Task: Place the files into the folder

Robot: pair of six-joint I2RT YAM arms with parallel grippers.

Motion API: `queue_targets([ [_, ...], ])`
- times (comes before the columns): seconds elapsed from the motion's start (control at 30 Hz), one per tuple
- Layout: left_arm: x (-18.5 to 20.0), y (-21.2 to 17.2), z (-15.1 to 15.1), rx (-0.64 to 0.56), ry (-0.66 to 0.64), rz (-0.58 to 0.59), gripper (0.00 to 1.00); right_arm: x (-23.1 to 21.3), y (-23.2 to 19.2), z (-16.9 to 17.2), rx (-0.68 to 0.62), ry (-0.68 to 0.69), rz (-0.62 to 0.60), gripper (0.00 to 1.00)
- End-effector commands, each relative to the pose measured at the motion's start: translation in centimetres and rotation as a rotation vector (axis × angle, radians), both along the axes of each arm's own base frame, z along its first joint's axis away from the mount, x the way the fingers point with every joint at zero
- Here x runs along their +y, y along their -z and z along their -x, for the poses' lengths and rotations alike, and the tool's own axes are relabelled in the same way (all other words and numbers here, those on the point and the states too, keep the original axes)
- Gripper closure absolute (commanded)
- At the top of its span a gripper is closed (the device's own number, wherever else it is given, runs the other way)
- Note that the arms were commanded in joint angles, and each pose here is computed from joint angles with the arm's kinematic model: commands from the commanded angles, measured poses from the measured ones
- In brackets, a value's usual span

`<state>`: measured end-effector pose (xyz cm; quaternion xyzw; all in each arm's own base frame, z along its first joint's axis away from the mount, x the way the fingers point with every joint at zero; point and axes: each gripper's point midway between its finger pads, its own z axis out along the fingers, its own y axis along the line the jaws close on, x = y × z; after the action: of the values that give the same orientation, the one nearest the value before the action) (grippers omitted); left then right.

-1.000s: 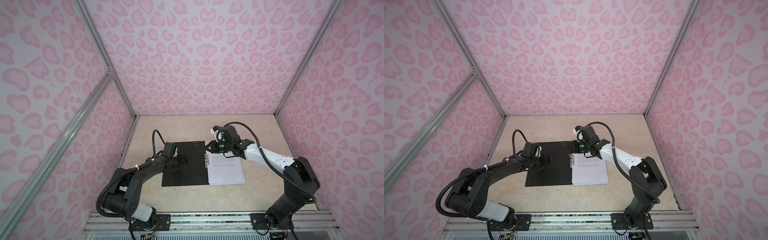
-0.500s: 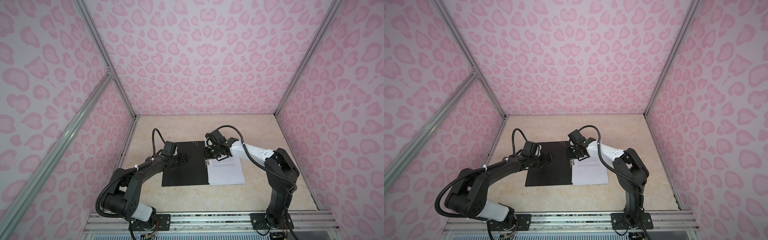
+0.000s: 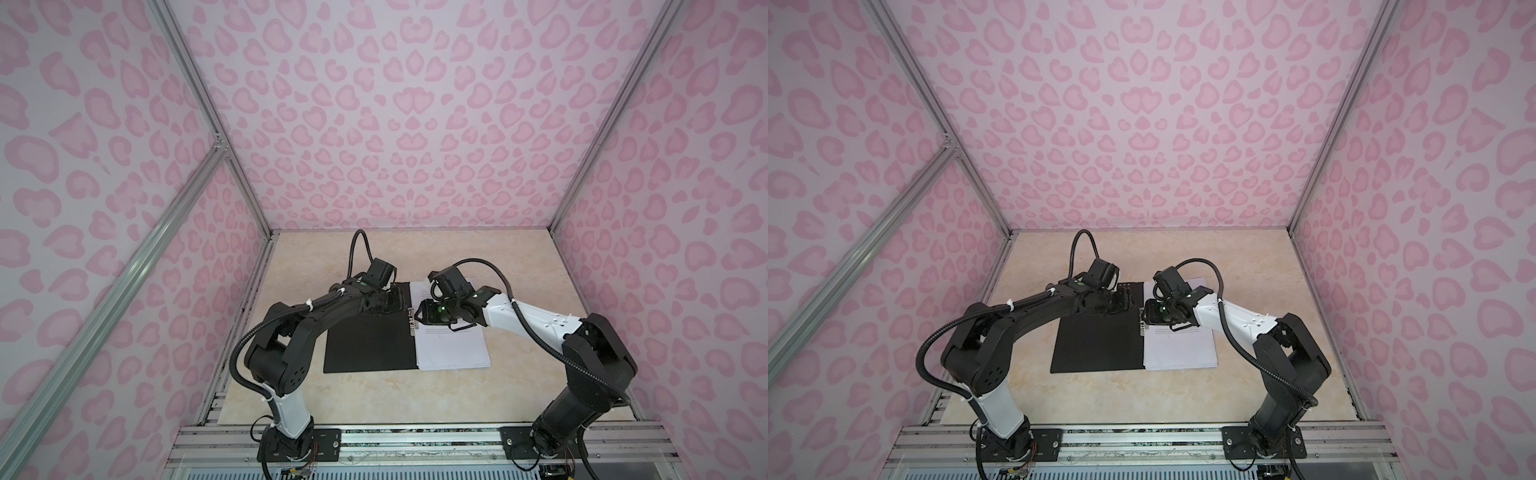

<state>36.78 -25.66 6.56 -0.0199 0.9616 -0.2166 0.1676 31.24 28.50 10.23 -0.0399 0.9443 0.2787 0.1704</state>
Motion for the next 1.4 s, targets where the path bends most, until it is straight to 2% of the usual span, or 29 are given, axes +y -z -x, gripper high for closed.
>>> queue_targets([
  [0.0,-0.3,1.5,-0.6,0.043,-0.009,-0.031,0.44,0.2,-0.9,-1.5,0.046,0.128,-0.135,0.46],
  [0.07,-0.5,1.7,-1.1,0.042,-0.028,-0.019,0.45,0.1,-1.2,-2.7,0.081,0.2,-0.165,0.42],
  [0.13,-0.5,1.5,-1.2,0.034,-0.04,-0.015,0.46,-0.2,-0.8,-3.4,0.143,0.277,-0.132,0.41],
  [0.27,0.1,1.6,-1.0,0.028,-0.045,-0.036,0.47,0.7,-0.2,-3.4,0.296,0.402,-0.133,0.35],
  [0.37,0.5,2.1,-0.8,0.033,-0.051,-0.047,0.47,0.3,0.8,-2.3,0.411,0.507,-0.055,0.39],
  [0.4,0.6,2.2,-0.7,0.036,-0.052,-0.048,0.47,0.3,1.0,-2.1,0.445,0.528,-0.049,0.45],
  [0.47,0.7,2.5,-0.5,0.042,-0.051,-0.047,0.47,0.5,1.3,-1.3,0.52,0.567,-0.062,0.49],
  [0.6,1.3,3.0,-0.2,0.046,-0.061,-0.055,0.47,0.3,0.6,-1.1,0.529,0.647,-0.092,0.5],
  [0.87,2.1,3.6,0.3,0.052,-0.065,-0.055,0.47,0.7,0.8,-2.7,0.553,0.727,-0.119,0.52],
  [1.37,2.5,4.8,1.4,0.073,-0.065,-0.044,0.47,2.3,1.8,-3.7,0.596,0.772,-0.128,0.61],
])
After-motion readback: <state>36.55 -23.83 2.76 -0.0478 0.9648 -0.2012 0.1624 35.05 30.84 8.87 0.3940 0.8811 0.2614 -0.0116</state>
